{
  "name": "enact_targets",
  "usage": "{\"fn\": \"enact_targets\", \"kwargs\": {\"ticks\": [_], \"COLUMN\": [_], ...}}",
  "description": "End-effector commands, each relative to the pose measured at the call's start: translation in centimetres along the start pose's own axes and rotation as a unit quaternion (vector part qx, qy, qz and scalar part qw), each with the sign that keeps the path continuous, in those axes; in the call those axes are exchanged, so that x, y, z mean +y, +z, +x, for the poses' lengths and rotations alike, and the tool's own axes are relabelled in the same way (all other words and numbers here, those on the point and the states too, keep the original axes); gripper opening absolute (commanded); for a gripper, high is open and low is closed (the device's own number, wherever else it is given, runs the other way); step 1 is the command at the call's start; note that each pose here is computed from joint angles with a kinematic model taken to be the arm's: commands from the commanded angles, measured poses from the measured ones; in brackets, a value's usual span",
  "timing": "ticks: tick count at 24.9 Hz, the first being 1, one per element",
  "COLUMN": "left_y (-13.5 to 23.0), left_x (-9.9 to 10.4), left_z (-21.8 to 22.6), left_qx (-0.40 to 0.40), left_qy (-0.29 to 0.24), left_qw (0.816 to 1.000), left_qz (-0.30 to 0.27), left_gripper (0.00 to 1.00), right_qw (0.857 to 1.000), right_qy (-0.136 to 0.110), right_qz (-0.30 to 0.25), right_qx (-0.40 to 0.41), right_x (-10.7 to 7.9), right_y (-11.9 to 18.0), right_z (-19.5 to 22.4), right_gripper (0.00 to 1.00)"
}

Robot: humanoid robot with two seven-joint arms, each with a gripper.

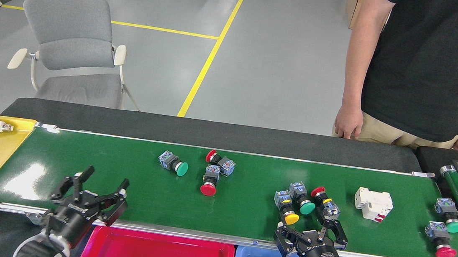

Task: Pick switch part from conveyor to tray

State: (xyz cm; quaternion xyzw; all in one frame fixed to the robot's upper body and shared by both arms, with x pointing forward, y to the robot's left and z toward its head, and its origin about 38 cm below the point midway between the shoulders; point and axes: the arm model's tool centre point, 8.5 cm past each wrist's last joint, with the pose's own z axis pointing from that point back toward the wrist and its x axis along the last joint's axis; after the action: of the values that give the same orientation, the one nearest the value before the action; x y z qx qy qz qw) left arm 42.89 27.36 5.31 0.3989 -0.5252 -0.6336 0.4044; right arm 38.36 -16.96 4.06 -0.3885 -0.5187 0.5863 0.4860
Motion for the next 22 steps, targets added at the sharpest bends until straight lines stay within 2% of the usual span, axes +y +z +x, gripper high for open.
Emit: {"fn": "enact_targets", "kwargs": {"ticks": [1, 5, 6, 7, 8, 10, 13, 15, 18, 22], "left_y": [-1.5, -3.1, -3.3, -3.4, -3.6, -3.9, -4.5, -4.7, -4.9, -5.0], "left_x": [1.2, 1.7, 1.7, 1.6, 1.5, 1.0, 0.7, 0.7, 0.5, -0.1], "left_z": [-0.4, -0.1, 0.1, 0.0, -0.1, -0.2, -0.7, -1.0, -1.2, -1.9], "left_qx": [-0.002, -0.014, -0.018, -0.018, -0.017, -0.015, -0.011, -0.009, -0.005, 0.018], "left_qy": [-0.004, -0.007, -0.008, -0.008, -0.006, 0.0, 0.008, 0.009, 0.012, 0.014], "left_qw": [1.0, 1.0, 1.0, 1.0, 1.0, 1.0, 1.0, 1.0, 0.999, 0.999], "left_qz": [0.007, 0.003, 0.001, -0.001, -0.005, -0.014, -0.024, -0.027, -0.031, -0.042], "left_gripper": [0.99, 1.0, 1.0, 1.0, 1.0, 0.99, 1.0, 1.0, 1.0, 1.0], "right_qw": [1.0, 1.0, 1.0, 0.999, 0.999, 0.999, 0.998, 0.998, 0.998, 0.99], "right_qy": [0.002, 0.018, 0.023, 0.029, 0.035, 0.047, 0.057, 0.056, 0.056, 0.064], "right_qz": [-0.011, 0.006, 0.009, 0.01, 0.011, 0.014, 0.019, 0.017, 0.01, -0.023], "right_qx": [0.001, 0.004, 0.009, 0.011, 0.011, 0.002, -0.016, -0.017, -0.033, -0.124], "right_x": [-1.2, -1.2, -1.4, -1.5, -1.8, -1.9, -1.5, -1.6, -2.1, -3.7], "right_y": [-1.1, -4.3, -5.2, -5.8, -6.4, -7.0, -6.9, -6.9, -6.9, -5.5], "right_z": [0.1, 2.1, 2.8, 3.3, 3.8, 4.5, 5.6, 5.6, 6.2, 9.2], "right_gripper": [0.99, 0.97, 0.91, 0.81, 0.62, 0.36, 0.14, 0.07, 0.05, 0.05]}}
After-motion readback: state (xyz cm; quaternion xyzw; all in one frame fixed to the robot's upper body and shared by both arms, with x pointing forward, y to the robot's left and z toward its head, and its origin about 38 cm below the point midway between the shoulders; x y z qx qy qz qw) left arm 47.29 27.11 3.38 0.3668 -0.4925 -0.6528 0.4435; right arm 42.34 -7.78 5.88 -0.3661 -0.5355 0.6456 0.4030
